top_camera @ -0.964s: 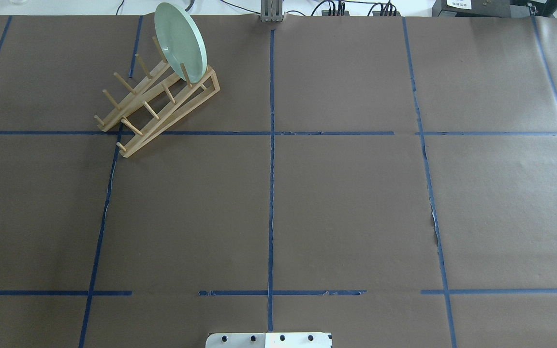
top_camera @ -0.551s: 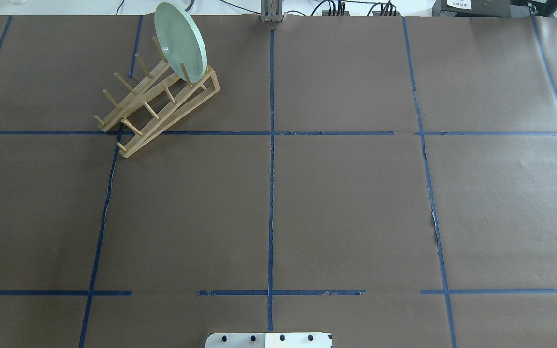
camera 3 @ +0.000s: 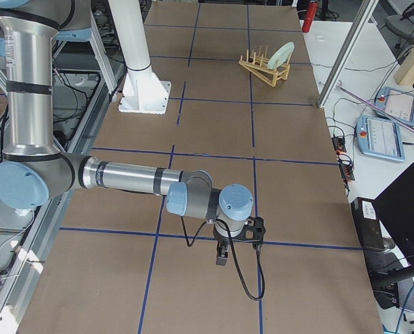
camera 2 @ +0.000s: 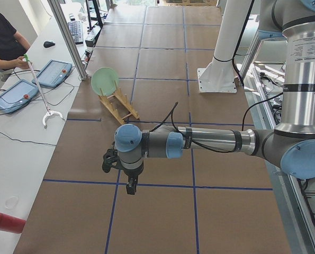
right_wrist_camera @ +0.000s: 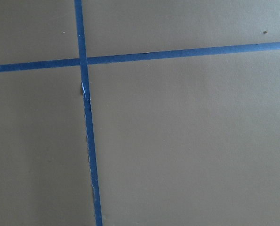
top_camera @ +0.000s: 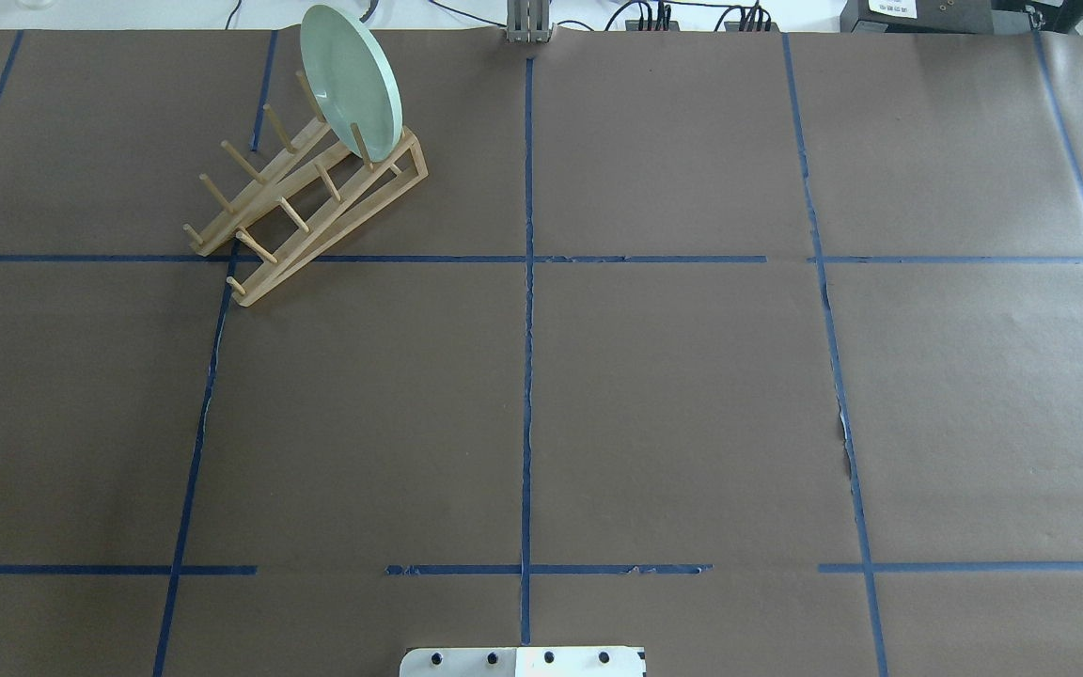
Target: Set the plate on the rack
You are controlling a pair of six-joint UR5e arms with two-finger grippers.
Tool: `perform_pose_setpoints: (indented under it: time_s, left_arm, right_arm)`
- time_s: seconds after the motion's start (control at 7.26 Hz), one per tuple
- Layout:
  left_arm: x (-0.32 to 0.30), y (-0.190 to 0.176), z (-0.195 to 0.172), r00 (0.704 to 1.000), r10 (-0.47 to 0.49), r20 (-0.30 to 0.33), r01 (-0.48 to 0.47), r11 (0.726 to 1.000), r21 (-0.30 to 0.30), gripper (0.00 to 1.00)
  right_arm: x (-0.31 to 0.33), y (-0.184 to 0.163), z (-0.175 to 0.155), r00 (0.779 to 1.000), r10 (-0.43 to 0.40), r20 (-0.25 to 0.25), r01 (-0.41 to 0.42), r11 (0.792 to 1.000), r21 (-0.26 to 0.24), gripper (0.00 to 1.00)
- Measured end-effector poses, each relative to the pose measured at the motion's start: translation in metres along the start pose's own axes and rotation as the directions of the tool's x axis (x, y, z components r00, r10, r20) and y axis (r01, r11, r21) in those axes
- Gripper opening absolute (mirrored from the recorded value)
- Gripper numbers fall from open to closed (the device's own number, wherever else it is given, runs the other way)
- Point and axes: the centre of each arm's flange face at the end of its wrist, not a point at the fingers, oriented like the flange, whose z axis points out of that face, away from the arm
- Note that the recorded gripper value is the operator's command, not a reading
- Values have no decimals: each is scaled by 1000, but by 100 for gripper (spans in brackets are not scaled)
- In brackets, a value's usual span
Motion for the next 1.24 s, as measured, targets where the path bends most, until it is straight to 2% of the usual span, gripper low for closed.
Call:
perform_pose_setpoints:
  time_s: [1.24]
  left_arm:
    - [2, -3, -1, 1000, 6, 0, -6, 1000, 4, 100]
  right_arm:
    - [0, 0, -1, 1000, -1, 0, 1, 1000, 1, 100]
